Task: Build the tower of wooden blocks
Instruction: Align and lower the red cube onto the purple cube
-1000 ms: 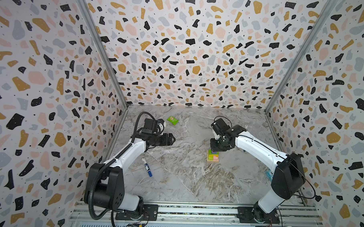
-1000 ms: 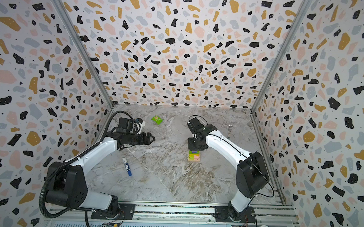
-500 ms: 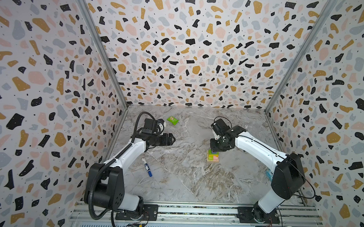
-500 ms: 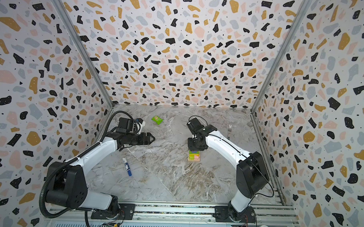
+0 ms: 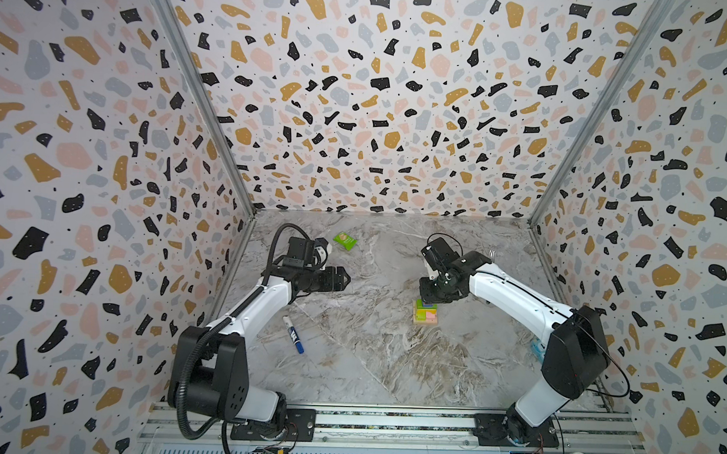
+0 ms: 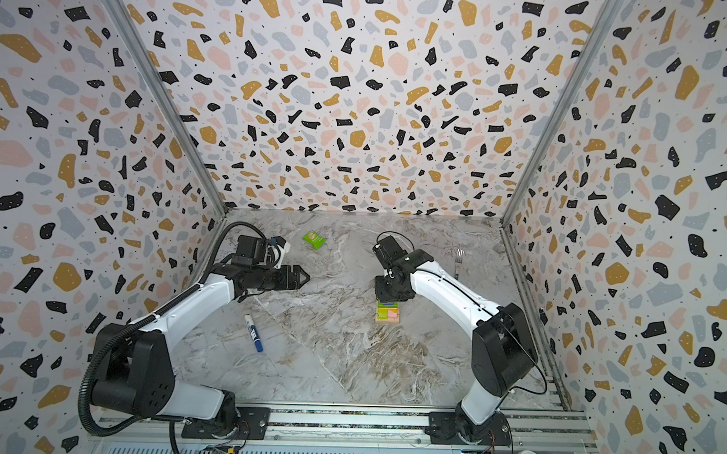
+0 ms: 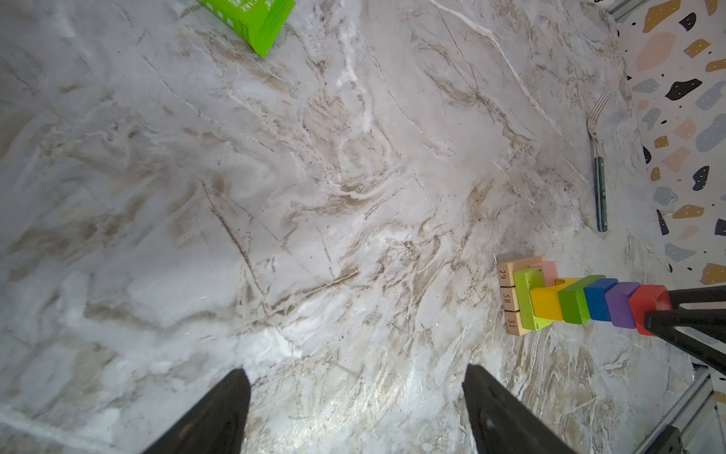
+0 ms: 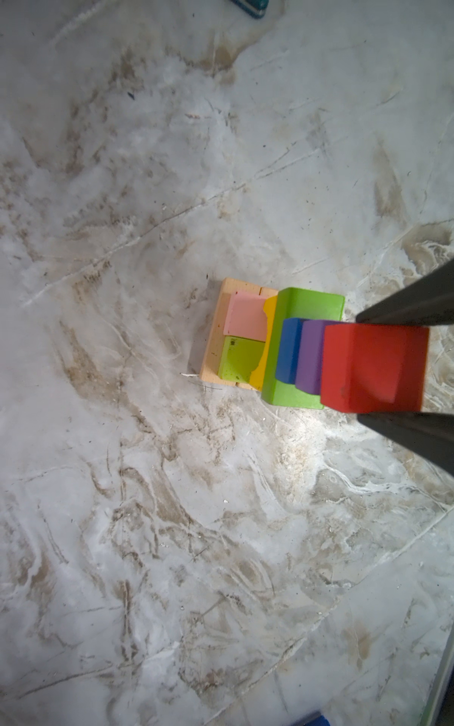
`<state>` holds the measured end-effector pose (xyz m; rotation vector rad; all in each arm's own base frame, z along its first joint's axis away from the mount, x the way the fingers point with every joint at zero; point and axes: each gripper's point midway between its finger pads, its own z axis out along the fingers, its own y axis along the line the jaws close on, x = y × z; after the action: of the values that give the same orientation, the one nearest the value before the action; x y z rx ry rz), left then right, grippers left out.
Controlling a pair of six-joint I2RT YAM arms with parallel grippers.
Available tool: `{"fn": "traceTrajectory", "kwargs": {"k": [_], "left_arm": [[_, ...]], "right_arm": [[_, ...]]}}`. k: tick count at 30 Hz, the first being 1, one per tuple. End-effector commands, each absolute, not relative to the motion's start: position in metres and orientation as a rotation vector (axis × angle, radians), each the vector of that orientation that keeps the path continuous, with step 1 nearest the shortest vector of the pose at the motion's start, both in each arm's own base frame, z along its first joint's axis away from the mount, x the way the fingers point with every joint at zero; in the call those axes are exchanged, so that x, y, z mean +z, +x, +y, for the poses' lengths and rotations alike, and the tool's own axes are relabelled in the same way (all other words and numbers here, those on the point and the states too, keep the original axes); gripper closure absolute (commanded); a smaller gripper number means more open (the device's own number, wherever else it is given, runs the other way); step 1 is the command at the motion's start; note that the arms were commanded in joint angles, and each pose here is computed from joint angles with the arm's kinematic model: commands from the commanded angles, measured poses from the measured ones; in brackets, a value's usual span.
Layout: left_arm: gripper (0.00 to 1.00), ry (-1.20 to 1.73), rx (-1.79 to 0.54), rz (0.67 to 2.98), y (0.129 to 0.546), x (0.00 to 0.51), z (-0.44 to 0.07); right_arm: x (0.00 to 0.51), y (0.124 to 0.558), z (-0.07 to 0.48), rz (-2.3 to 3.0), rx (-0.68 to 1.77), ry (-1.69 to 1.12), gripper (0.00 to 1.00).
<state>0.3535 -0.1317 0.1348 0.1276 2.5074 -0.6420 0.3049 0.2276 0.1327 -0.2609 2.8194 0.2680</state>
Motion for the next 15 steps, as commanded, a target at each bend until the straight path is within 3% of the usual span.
{"fn": "traceTrajectory", "kwargs": {"k": [1, 12, 15], "left_arm": [[0.13, 0.147, -0.652, 2.482, 0.3543, 0.1399, -0.1348], [0.13, 0.147, -0.654, 2.477, 0.3547, 0.1409, -0.1352], [0.13, 0.149, -0.653, 2.477, 0.3548, 0.1411, -0.1353]], "right_arm": [[0.1461, 0.3045, 0.2206, 2.800, 0.246, -0.243, 0.71], [0.1502, 0.3059, 0.2223, 2.792, 0.257, -0.252, 0.47], [0.1518, 0.3066, 0.2231, 2.788, 0.261, -0.253, 0.45]]}}
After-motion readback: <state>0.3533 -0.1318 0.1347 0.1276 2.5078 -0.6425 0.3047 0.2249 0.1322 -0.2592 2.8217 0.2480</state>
